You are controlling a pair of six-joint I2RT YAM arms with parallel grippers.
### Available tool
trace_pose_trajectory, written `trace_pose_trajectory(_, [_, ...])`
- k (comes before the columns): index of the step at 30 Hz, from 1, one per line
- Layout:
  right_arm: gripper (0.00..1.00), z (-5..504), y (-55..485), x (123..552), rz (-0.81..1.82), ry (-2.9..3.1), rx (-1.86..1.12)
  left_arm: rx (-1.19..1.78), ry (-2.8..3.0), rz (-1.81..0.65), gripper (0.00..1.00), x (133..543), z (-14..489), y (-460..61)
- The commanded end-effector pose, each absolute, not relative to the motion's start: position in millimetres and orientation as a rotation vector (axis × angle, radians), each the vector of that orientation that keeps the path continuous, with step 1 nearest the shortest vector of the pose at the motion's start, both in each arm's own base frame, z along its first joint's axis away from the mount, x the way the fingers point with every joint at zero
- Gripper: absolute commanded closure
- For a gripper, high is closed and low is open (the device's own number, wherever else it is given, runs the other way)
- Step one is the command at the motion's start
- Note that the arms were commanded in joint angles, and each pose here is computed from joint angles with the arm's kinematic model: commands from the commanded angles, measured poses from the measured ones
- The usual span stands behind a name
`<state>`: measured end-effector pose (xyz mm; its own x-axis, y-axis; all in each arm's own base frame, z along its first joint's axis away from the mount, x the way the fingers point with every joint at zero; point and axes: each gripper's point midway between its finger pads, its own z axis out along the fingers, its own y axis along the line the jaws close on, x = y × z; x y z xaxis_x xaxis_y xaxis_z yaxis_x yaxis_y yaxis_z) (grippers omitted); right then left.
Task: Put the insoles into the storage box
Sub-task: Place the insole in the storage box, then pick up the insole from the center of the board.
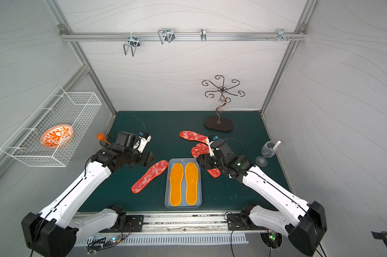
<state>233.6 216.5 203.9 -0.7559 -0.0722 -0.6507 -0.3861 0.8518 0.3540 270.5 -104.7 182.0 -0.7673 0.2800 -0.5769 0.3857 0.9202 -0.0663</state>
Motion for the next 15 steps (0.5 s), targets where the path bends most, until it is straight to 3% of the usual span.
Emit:
trace_pose_trajectory(1, [0.11, 213.5, 190.1, 237.8, 0.536, 2.321, -0.36, 0.451, 2.485, -0.21, 0.14, 269.3, 194.0, -96.3])
trace_pose_trajectory(5, [0.01, 221.7, 166.8, 242.3, 0.499, 2.282, -0.328, 0.417, 2.504, -0.197, 0.12, 266.2, 189.1, -91.0])
trace_pose_trajectory(15, [0.01, 225.1, 128.1, 250.7, 0.468, 2.266, -0.243, 0.285, 2.682, -0.189, 0.11, 255.6, 156.8, -68.6])
